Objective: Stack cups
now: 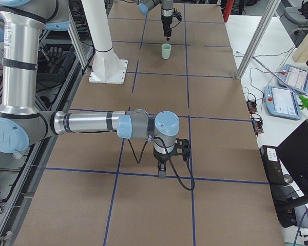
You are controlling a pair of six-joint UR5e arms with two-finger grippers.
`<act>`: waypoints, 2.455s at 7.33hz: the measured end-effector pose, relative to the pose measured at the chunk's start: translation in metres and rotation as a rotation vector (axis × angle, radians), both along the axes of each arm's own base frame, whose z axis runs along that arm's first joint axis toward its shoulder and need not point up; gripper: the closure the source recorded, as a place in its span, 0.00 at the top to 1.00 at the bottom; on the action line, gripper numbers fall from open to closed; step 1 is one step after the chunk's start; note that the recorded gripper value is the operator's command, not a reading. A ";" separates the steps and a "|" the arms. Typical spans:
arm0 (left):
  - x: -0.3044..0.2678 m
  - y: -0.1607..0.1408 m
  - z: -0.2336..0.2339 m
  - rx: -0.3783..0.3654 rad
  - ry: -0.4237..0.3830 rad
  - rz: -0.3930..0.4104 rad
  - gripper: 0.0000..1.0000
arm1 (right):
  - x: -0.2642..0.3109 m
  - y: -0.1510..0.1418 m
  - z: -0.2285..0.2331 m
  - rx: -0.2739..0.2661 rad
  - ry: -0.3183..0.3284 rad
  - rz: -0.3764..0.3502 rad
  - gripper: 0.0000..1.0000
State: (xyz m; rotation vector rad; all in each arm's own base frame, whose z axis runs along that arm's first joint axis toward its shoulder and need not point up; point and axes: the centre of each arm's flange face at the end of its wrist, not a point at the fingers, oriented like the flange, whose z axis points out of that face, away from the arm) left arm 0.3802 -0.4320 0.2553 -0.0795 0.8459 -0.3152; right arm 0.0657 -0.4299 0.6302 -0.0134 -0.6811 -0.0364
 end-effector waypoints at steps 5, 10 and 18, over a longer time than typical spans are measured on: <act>-0.183 -0.056 0.130 0.285 -0.127 0.263 1.00 | 0.000 0.000 0.000 0.000 0.000 0.000 1.00; -0.439 -0.006 0.347 0.307 -0.126 0.360 1.00 | 0.000 0.000 0.000 0.000 0.000 0.000 1.00; -0.456 0.013 0.369 0.272 -0.110 0.333 1.00 | 0.000 0.000 0.000 0.000 0.000 -0.001 1.00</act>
